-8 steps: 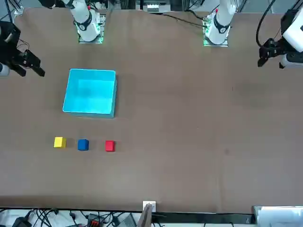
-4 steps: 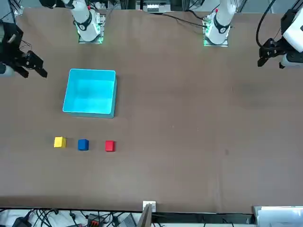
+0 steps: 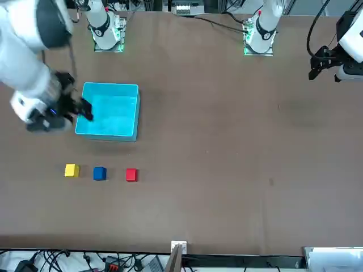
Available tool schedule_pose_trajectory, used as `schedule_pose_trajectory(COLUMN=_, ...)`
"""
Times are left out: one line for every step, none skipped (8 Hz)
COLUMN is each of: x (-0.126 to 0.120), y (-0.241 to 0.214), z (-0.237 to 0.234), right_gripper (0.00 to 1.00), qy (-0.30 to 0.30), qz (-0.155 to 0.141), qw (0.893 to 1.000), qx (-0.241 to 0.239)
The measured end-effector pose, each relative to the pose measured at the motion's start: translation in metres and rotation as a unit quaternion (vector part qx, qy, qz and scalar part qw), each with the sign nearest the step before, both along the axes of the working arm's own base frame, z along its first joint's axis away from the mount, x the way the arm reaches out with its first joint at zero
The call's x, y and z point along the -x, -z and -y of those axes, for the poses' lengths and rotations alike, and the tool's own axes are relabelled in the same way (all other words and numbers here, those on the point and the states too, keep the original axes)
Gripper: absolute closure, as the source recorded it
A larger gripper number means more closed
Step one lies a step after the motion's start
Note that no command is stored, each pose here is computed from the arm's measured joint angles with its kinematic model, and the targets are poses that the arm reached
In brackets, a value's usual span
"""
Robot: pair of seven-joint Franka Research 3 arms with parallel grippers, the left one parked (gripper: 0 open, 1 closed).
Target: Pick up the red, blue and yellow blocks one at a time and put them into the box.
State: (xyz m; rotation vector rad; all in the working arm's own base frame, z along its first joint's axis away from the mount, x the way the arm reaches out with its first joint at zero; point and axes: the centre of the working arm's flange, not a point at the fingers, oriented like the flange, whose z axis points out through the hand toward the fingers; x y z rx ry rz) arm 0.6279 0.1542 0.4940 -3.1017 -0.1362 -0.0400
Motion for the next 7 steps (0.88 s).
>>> schedule_pose_trajectory(x=-0.021, y=0.026, z=-0.015, right_gripper=0.00, qy=-0.005, qz=0.001, qw=1.000, qx=-0.002)
schedule_pose_trajectory(x=-0.040, y=0.050, z=-0.026, right_gripper=0.00, qy=-0.009, qz=0.002, qw=1.000, qx=-0.004)
schedule_pose_trajectory(x=-0.057, y=0.074, z=-0.038, right_gripper=0.00, qy=-0.012, qz=0.006, qw=1.000, qx=-0.006)
schedule_pose_trajectory(x=-0.070, y=0.098, z=-0.049, right_gripper=0.00, qy=-0.012, qz=0.014, qw=1.000, qx=-0.009)
schedule_pose_trajectory(x=-0.078, y=0.122, z=-0.059, right_gripper=0.00, qy=-0.010, qz=0.021, qw=1.000, qx=-0.012)
schedule_pose_trajectory(x=-0.083, y=0.145, z=-0.066, right_gripper=0.00, qy=-0.011, qz=0.024, qw=1.000, qx=-0.013)
schedule_pose_trajectory(x=-0.086, y=0.164, z=-0.074, right_gripper=0.00, qy=-0.016, qz=0.024, qw=1.000, qx=-0.008)
